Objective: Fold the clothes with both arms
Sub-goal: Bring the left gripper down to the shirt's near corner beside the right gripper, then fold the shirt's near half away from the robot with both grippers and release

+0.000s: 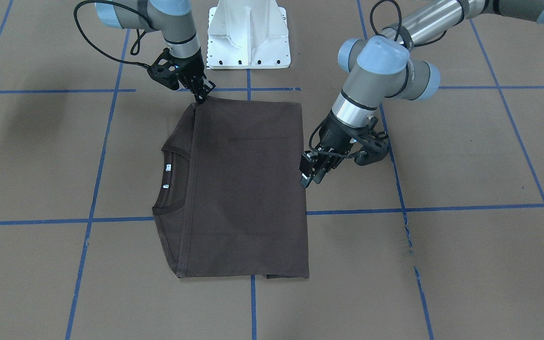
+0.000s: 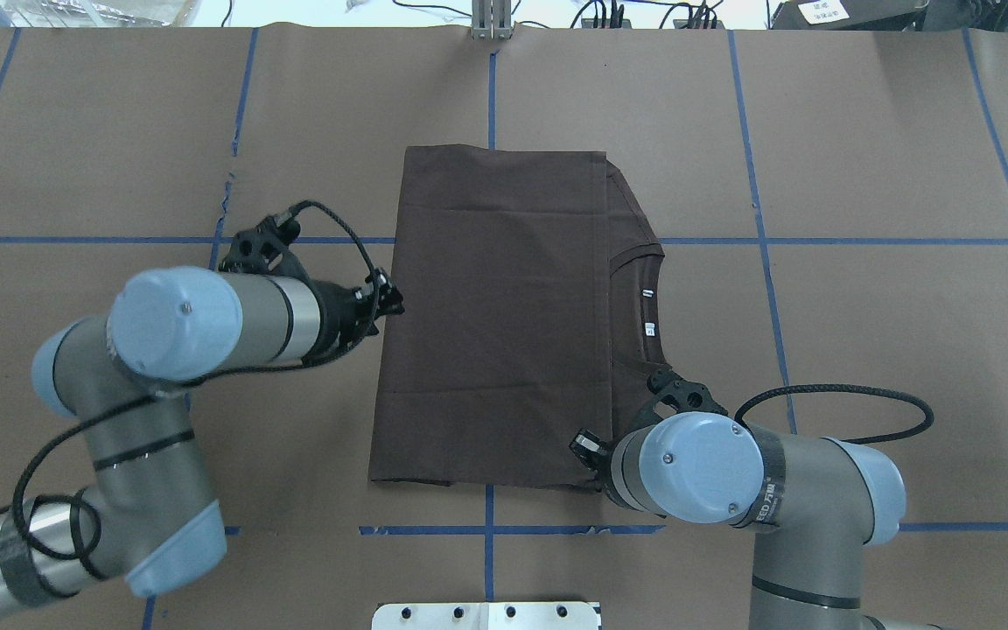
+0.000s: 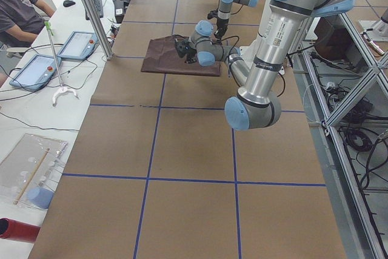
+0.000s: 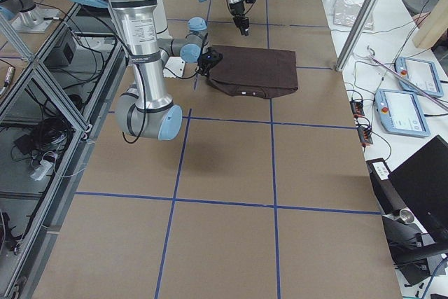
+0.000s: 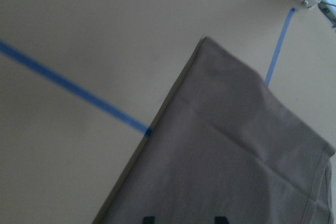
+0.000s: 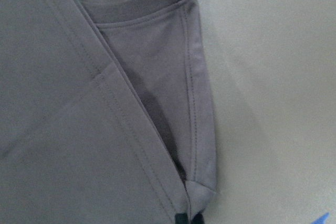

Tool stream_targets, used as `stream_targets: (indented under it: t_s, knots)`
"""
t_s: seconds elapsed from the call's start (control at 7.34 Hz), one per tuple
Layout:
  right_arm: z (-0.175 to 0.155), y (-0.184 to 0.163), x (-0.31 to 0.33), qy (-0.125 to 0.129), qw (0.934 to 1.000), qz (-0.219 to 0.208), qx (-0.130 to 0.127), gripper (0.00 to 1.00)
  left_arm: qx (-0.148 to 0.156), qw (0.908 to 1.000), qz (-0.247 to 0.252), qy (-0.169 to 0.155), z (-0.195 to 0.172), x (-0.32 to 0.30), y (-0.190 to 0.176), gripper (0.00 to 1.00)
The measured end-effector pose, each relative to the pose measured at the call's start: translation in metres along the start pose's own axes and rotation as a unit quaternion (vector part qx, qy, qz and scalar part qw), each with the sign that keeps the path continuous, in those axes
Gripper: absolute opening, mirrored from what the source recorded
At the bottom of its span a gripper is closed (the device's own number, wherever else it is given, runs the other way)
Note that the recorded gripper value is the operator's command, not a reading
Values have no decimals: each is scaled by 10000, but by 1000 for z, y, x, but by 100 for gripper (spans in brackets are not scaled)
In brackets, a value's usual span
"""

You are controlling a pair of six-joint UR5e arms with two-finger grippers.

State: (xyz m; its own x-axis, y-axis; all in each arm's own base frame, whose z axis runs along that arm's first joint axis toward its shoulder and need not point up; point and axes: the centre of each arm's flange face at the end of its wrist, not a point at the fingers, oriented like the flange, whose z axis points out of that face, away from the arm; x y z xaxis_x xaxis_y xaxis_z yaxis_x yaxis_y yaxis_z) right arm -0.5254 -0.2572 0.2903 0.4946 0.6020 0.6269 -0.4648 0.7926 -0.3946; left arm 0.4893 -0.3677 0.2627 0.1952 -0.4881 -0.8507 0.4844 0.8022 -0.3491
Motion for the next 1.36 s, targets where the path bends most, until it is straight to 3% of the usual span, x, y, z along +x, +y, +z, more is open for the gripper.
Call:
stream_targets:
  t_s: [0.27, 0.41, 0.95, 1.09, 1.23, 1.36]
  knots:
    - [1, -1, 3, 19, 10000, 0, 7, 0, -129, 9990, -292, -303, 10, -55, 75, 51]
    - [1, -1, 3, 18, 10000, -1, 7, 0, -76, 9987, -304, -403, 14, -70, 92, 53]
    - [-1, -1, 2, 0, 10000, -4, -3, 0, -18, 9977, -238, -629, 25, -91, 111, 49]
    - [-1, -1, 2, -2, 10000, -7, -4, 0, -29, 9977, -230, -641, 25, -91, 113, 31]
    - [-1, 0, 2, -3, 10000, -9, -5, 0, -30, 9976, -232, -647, 25, -92, 114, 0]
    - [-2, 0, 2, -9, 10000, -10, -8, 0, -32, 9976, -246, -645, 25, -92, 114, 0]
